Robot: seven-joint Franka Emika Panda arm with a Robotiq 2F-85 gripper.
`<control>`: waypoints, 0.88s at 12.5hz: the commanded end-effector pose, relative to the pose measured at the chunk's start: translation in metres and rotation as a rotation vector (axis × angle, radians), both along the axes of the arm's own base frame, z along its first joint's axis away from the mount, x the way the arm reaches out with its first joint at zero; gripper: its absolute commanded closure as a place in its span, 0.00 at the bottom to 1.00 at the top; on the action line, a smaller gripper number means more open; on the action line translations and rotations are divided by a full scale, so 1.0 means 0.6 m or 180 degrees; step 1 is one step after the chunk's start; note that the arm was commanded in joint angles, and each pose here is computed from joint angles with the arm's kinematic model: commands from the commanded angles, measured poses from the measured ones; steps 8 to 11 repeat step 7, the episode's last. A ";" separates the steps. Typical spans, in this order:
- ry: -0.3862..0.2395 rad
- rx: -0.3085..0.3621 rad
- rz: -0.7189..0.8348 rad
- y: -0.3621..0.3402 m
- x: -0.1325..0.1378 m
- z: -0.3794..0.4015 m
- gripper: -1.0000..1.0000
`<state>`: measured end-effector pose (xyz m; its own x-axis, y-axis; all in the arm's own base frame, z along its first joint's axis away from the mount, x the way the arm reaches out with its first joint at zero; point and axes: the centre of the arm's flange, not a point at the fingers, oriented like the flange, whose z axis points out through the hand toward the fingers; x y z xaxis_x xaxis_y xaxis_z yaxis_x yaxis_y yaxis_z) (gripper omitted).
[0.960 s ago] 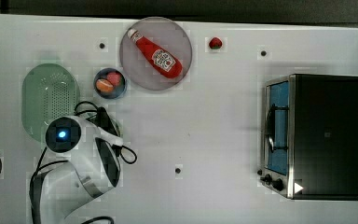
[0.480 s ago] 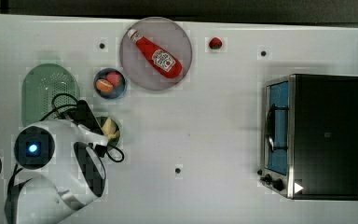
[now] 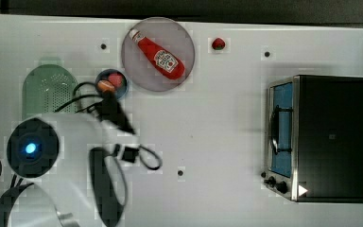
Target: Pick Banana and place it in mug.
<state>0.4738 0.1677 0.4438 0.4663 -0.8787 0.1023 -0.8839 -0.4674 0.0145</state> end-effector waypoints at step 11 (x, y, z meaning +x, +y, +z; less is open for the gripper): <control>0.0044 0.0161 0.0593 -0.337 0.045 0.226 0.00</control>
